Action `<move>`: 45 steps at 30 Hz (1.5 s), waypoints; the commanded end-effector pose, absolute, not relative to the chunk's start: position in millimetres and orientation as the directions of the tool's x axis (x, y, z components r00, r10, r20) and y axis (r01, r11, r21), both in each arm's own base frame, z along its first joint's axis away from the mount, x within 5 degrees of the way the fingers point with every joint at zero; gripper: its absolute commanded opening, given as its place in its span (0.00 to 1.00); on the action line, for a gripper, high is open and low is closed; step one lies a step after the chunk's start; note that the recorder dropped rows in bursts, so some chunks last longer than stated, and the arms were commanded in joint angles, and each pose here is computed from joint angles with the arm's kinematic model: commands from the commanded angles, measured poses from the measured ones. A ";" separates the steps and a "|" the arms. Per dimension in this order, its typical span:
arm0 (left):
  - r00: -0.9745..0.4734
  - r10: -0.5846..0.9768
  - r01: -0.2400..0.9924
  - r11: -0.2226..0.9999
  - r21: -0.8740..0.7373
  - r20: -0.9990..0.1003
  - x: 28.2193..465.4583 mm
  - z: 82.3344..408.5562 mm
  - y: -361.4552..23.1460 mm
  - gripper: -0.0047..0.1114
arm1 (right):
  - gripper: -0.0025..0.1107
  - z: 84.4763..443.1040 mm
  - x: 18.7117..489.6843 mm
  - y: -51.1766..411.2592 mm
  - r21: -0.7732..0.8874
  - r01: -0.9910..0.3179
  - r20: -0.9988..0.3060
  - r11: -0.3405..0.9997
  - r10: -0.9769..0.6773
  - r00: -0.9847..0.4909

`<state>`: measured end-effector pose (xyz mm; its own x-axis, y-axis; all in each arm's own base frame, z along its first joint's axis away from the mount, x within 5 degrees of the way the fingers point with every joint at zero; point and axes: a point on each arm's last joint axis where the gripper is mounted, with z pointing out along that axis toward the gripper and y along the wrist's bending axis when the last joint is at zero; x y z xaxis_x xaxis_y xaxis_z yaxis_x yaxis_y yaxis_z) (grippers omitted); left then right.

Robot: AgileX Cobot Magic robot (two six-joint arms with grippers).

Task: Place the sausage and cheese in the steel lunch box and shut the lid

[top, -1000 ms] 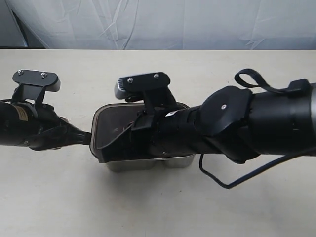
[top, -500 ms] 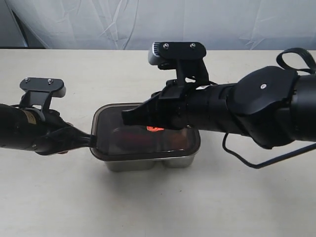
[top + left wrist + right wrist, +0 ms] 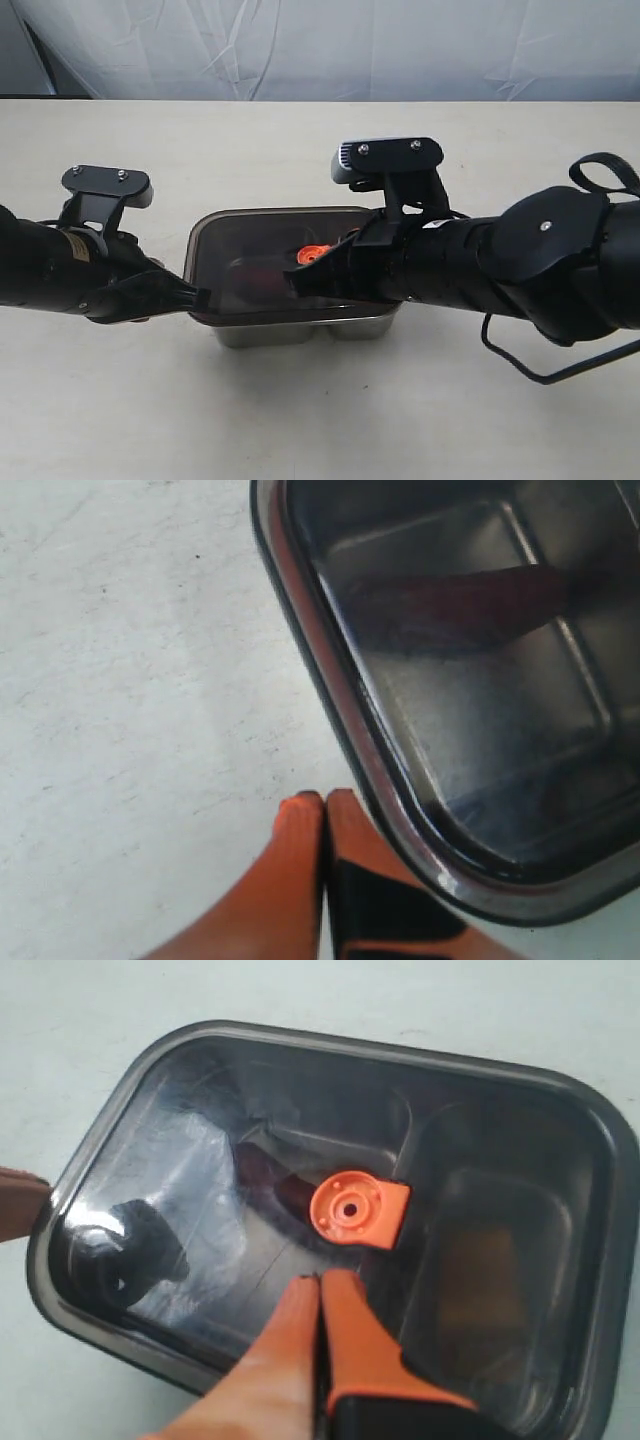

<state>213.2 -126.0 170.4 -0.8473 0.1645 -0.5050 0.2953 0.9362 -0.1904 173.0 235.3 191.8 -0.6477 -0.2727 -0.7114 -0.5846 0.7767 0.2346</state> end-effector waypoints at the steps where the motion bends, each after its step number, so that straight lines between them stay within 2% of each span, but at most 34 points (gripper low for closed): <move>1: -0.842 0.164 0.300 0.934 -0.194 -0.514 214.3 171.6 -128.5 0.04 | 0.01 195.8 179.9 229.1 0.208 -0.532 -0.744 0.821 -0.221 -0.631; 9: -0.832 0.160 0.305 0.932 -0.196 -0.531 218.0 175.9 -130.4 0.04 | 0.01 204.9 188.3 218.1 0.146 -0.441 -0.791 0.886 -0.163 -0.590; 17: -0.832 0.156 0.303 0.932 -0.200 -0.532 220.4 177.0 -131.9 0.04 | 0.01 200.6 194.7 195.0 -0.078 -0.301 -0.769 0.950 -0.250 -0.588; 21: -0.848 0.166 0.299 0.934 -0.195 -0.503 220.4 170.7 -132.3 0.04 | 0.01 201.9 196.5 190.6 -0.120 -0.262 -0.776 0.958 -0.255 -0.577; 38: -0.851 0.173 0.300 0.935 -0.190 -0.496 220.8 168.2 -132.4 0.04 | 0.01 203.0 197.9 186.9 -0.148 -0.227 -0.781 0.963 -0.254 -0.570; 40: -0.844 0.171 0.303 0.934 -0.190 -0.509 221.2 170.3 -132.4 0.04 | 0.01 202.3 197.1 189.1 -0.131 -0.248 -0.778 0.960 -0.255 -0.574; 45: -0.810 0.191 0.336 0.926 -0.173 -0.554 219.4 182.2 -130.4 0.04 | 0.01 198.4 189.6 204.8 -0.017 -0.402 -0.753 0.916 -0.276 -0.597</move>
